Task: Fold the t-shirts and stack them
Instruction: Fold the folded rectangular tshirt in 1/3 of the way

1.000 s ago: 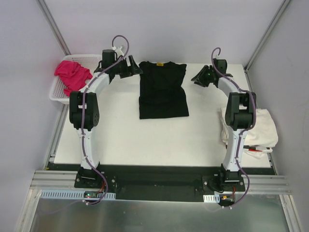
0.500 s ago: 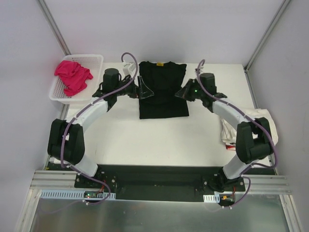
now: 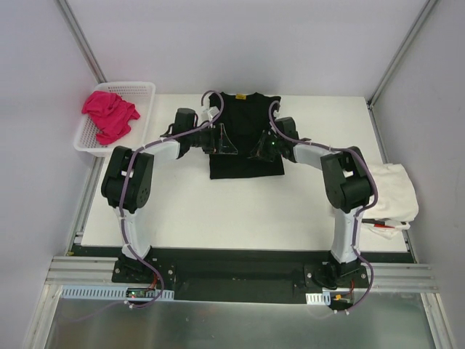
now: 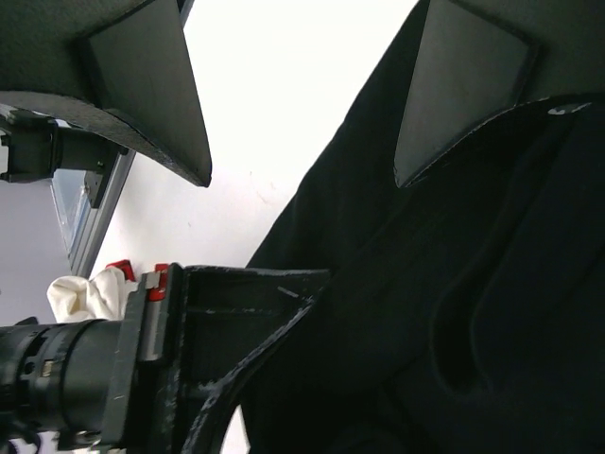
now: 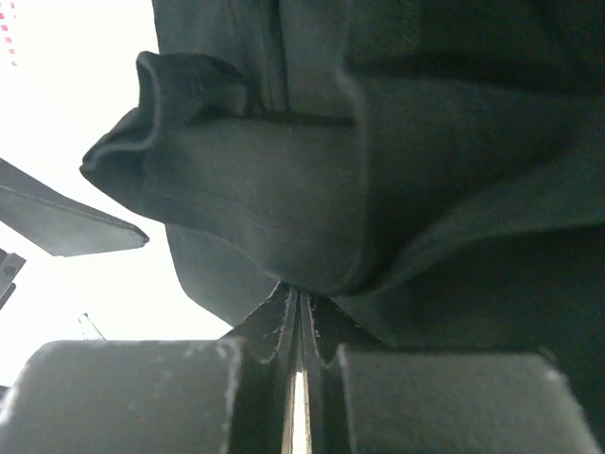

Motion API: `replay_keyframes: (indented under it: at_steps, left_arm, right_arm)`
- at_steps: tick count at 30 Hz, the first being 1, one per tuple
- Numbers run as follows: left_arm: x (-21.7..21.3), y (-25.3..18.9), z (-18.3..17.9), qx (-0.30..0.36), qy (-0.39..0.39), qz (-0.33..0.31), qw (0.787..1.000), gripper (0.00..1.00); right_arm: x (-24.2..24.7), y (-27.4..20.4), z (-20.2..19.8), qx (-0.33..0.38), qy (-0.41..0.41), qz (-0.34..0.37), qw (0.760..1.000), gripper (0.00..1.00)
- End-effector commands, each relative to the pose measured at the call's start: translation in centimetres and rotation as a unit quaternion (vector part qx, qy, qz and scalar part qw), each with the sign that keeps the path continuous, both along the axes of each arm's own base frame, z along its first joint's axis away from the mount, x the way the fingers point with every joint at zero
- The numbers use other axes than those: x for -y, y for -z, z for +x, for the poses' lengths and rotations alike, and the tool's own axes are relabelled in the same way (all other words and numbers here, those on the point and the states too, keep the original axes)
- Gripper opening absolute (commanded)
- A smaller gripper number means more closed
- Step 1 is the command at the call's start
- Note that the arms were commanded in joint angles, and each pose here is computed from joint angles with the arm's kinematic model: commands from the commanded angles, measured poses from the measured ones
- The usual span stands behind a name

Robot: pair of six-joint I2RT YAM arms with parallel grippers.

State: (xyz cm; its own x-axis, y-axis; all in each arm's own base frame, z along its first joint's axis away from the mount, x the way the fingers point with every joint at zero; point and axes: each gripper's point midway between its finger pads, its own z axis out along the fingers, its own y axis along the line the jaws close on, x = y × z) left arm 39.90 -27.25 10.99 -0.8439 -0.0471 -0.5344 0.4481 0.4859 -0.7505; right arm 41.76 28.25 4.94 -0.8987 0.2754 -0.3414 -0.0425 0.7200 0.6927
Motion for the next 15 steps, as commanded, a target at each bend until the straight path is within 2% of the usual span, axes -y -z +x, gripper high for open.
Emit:
replay_keyframes:
  at_steps: [1,7,9,10,11,14,15]
  left_arm:
    - [1.0,-3.6,1.7,0.064,0.028,-0.025,0.997,0.77]
    - [0.9,-3.1,2.7,0.069,0.029,-0.02,0.997,0.77]
    - [0.8,-2.9,3.1,0.066,0.029,-0.021,0.997,0.77]
    - [0.7,-2.8,3.2,0.067,0.028,-0.021,0.997,0.77]
    - [0.6,-3.0,3.3,0.067,0.027,-0.022,0.997,0.77]
    - [0.5,-3.5,2.9,0.073,0.032,-0.024,0.997,0.77]
    - [0.5,-3.7,2.6,0.074,0.036,-0.026,0.996,0.77]
  right_arm:
    - [-1.2,-3.1,2.8,0.042,-0.002,0.024,0.999,0.01]
    - [-1.5,-1.4,5.8,0.035,0.01,0.027,0.999,0.02]
    - [-1.4,-2.3,7.8,0.052,0.021,0.027,0.998,0.02]
    - [-1.2,-1.2,8.4,0.048,0.023,0.021,0.998,0.02]
    - [-1.3,-2.8,10.0,0.068,0.027,0.025,0.997,0.02]
    - [-0.2,-1.6,12.0,0.063,0.04,0.01,0.997,0.02]
    - [0.3,-2.8,13.4,0.076,0.045,0.011,0.996,0.02]
